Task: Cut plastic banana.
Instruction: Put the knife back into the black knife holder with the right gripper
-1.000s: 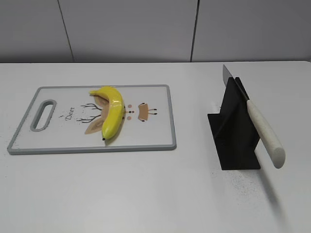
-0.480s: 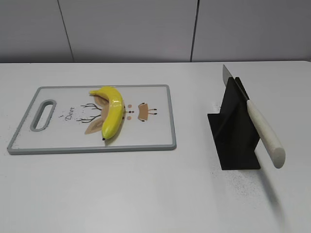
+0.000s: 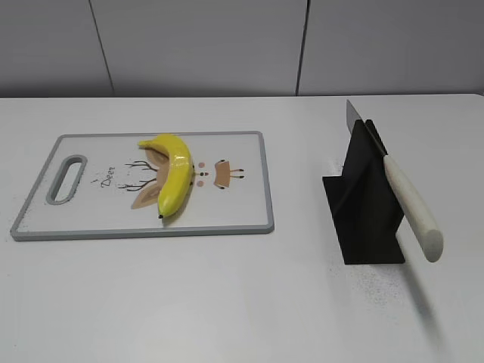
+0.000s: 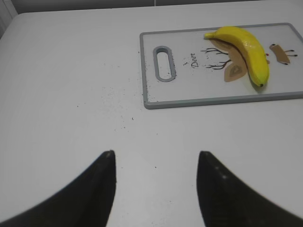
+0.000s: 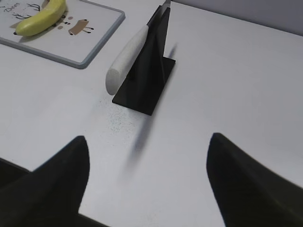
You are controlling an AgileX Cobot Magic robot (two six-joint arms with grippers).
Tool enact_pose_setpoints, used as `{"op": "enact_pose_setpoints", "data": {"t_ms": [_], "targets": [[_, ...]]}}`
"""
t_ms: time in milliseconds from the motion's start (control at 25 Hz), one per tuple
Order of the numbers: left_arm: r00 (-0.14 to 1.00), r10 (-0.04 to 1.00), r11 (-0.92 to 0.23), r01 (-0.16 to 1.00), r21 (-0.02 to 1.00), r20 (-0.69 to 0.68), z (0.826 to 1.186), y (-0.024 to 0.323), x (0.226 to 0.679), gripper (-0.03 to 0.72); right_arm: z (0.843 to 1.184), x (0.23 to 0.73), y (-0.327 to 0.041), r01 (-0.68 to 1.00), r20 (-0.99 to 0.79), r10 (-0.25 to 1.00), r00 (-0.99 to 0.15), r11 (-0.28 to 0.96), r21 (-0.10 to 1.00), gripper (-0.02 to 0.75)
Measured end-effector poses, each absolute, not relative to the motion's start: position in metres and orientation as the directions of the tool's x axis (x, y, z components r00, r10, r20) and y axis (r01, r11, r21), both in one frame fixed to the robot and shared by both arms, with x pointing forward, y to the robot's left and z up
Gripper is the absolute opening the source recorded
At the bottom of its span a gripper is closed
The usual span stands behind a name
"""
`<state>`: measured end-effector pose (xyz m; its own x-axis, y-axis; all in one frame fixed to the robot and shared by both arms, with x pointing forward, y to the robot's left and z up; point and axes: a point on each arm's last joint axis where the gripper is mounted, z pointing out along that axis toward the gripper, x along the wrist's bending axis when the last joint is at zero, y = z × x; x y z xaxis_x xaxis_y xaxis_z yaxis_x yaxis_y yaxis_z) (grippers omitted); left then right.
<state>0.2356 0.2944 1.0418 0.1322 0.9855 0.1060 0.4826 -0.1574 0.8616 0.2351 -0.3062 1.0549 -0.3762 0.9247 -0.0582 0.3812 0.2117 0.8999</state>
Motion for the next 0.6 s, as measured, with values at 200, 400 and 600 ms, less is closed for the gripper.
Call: {"op": "enact_pose_setpoints", "data": {"t_ms": [200, 400, 600], "targets": [[0.132, 0.986, -0.157, 0.483, 0.862, 0.106, 1.0418, 0.2944, 0.2356, 0.538, 1.0549, 0.2348, -0.3056, 0.387, -0.053, 0.933, -0.357, 0.199, 0.900, 0.584], [0.132, 0.986, -0.157, 0.483, 0.862, 0.106, 1.0418, 0.2944, 0.2356, 0.537, 1.0549, 0.2339, -0.3050, 0.408, -0.051, 0.970, -0.238, 0.148, 0.901, 0.584], [0.132, 0.986, -0.157, 0.483, 0.862, 0.106, 1.0418, 0.2944, 0.2356, 0.535, 1.0549, 0.2333, -0.3042, 0.424, -0.051, 0.994, -0.099, 0.089, 0.901, 0.584]]}}
